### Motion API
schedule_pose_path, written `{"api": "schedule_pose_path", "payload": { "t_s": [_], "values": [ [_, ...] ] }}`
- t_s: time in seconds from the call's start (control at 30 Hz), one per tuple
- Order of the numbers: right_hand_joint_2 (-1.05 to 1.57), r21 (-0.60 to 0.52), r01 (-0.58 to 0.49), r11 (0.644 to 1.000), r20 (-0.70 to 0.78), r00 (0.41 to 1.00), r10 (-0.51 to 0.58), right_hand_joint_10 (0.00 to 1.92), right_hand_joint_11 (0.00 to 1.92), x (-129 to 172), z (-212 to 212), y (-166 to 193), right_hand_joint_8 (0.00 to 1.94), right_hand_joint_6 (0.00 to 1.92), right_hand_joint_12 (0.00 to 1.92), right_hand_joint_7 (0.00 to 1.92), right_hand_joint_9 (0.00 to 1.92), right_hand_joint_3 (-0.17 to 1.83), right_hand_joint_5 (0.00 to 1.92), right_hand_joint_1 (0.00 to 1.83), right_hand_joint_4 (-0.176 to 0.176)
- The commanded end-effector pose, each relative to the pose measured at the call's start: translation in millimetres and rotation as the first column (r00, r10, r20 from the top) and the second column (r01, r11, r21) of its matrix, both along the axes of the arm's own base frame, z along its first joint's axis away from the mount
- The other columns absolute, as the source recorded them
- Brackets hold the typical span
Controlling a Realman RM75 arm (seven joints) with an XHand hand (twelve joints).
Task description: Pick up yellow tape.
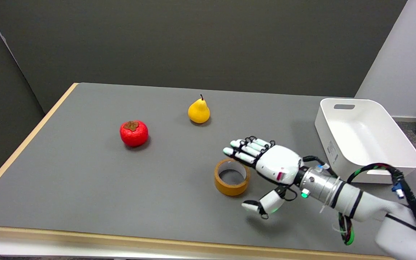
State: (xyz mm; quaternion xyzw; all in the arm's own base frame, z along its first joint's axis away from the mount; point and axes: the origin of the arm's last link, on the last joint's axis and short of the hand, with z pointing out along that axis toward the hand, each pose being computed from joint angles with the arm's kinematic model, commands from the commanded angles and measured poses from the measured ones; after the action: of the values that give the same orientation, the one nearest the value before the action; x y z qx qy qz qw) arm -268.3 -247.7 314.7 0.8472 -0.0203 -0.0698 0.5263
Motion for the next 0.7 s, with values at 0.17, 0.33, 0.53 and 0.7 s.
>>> {"api": "schedule_pose_path", "payload": {
  "t_s": [0.17,0.33,0.53,0.7],
  "values": [
    [0.44,0.065,-0.037,0.997,-0.002,0.999,0.037,0.18,0.00,-3.6,-69.1,-5.5,0.00,0.00,0.85,0.00,0.00,0.87,0.00,0.40,0.064],
    [0.45,0.057,-0.059,0.997,0.011,0.998,0.059,0.21,0.00,-1.1,-73.5,-18.6,0.00,0.00,0.87,0.00,0.00,0.87,0.00,0.40,0.065],
    [0.45,0.038,-0.055,0.998,0.016,0.998,0.054,0.24,0.00,-7.5,-71.1,-28.5,0.00,0.00,0.95,0.00,0.00,0.88,0.00,0.40,0.069],
    [0.47,0.018,-0.051,0.999,0.017,0.999,0.051,0.26,0.00,-16.0,-64.5,-35.8,0.03,0.00,0.91,0.00,0.00,0.91,0.00,0.40,0.062]
  ]
}}
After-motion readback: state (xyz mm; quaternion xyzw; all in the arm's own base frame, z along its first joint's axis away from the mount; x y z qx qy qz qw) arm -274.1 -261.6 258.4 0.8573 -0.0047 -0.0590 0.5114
